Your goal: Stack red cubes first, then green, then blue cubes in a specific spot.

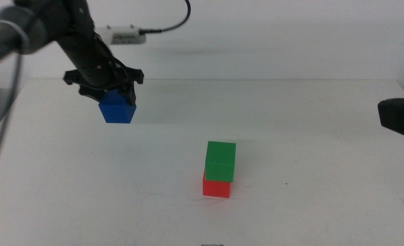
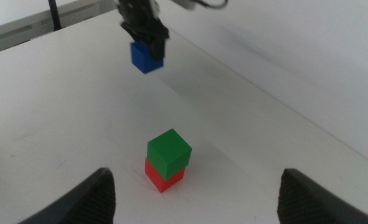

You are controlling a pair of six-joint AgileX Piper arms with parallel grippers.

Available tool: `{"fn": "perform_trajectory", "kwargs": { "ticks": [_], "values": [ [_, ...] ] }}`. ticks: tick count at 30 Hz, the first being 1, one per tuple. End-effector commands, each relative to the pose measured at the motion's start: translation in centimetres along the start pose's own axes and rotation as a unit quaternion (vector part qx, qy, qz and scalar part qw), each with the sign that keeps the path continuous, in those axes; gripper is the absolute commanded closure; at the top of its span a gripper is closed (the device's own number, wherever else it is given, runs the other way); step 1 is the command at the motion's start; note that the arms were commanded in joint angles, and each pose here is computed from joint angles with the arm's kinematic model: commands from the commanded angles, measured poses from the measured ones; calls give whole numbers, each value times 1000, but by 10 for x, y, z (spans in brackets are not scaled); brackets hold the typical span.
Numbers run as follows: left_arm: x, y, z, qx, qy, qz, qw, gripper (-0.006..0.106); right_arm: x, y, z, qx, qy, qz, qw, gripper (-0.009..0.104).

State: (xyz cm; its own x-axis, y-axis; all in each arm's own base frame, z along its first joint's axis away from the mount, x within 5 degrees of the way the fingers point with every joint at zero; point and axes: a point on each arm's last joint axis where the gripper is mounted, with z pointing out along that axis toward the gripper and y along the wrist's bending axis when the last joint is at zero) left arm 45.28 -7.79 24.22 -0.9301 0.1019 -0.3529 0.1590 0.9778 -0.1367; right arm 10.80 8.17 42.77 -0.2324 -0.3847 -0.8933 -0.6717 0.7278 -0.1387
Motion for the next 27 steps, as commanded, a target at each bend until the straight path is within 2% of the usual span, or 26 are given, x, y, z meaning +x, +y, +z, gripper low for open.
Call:
{"fn": "perform_trajectory", "kwargs": {
  "ticks": [1, 5, 12, 21, 27],
  "values": [
    [9, -15, -60, 12, -74, -18, 997, 90, -11, -3, -5, 15, -41, -5, 999, 28],
    [48, -27, -87, -8, -75, -55, 996, 90, -11, -3, -5, 15, -41, -5, 999, 28],
    [83, -87, -129, -37, -93, -49, 994, 90, -11, -3, -5, 15, -41, -5, 999, 28],
    [103, -178, -125, 9, -92, -13, 996, 89, -11, -3, -5, 15, -41, -5, 999, 28],
    [106, -212, -118, 26, -87, 14, 996, 89, -11, -3, -5, 15, -41, -5, 999, 28]
  ]
}}
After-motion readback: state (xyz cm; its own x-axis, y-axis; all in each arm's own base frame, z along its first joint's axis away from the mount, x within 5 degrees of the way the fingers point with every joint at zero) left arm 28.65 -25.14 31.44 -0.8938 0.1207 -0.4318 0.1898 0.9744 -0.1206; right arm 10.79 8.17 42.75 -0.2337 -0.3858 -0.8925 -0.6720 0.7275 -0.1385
